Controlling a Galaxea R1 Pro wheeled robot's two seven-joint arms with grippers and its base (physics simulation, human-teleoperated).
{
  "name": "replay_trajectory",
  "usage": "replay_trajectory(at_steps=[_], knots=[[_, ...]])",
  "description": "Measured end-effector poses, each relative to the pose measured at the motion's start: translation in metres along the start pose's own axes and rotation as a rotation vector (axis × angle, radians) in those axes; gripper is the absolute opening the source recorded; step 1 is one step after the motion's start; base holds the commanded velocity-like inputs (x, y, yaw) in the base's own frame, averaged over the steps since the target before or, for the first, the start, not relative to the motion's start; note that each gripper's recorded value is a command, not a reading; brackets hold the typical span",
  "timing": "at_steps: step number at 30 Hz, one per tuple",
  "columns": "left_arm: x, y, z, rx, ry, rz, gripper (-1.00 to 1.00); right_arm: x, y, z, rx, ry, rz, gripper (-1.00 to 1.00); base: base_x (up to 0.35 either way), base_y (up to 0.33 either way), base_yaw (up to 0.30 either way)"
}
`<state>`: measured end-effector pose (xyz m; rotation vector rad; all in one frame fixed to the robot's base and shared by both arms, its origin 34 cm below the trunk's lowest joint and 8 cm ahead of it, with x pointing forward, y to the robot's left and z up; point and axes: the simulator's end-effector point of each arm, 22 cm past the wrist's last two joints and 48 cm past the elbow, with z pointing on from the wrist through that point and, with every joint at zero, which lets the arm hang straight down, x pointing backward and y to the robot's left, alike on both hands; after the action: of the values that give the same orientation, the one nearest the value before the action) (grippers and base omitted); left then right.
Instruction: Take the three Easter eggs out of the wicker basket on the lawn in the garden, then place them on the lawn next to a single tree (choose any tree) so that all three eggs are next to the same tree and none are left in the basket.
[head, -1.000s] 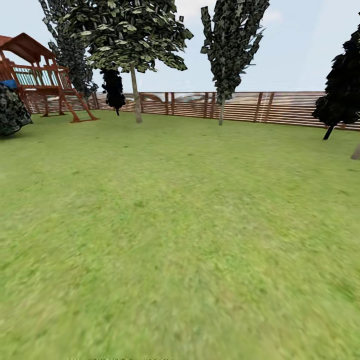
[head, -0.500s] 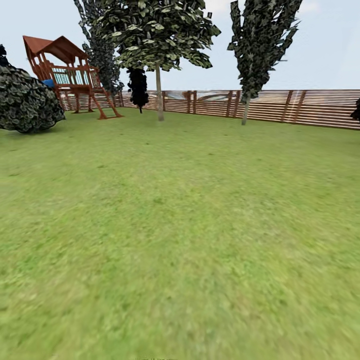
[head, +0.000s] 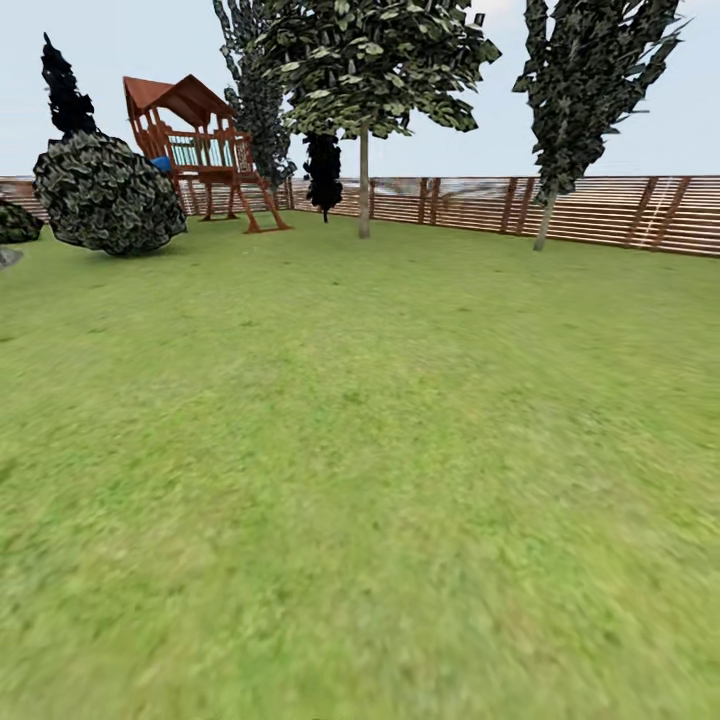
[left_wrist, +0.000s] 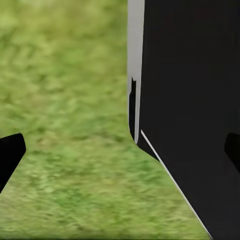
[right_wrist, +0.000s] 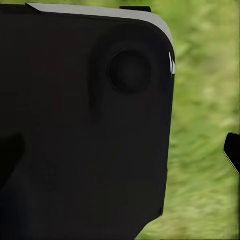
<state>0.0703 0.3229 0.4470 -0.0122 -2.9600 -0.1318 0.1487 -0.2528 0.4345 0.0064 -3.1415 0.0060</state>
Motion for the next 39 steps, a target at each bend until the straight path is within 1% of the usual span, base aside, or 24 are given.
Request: replay_trajectory(at_steps=[5,14,39], knots=[[0.0011,0.0,0.0,0.0,0.003,0.0,1.0,0.001,-0.0002,0.0,0.001,0.003,0.0,1.0,0.0,0.0,0.265],[0.0017,0.0,0.0,0.0,0.004,0.0,1.0,0.0021,0.0027,0.0,-0.009,0.007,-0.002,1.0,0.0,0.0,0.084],[0.0073,0.0,-0.0001,0.0,0.019,0.002,1.0,0.0076,0.0025,0.0001,-0.007,0.021,-0.002,1.0,0.0,0.0,0.269]])
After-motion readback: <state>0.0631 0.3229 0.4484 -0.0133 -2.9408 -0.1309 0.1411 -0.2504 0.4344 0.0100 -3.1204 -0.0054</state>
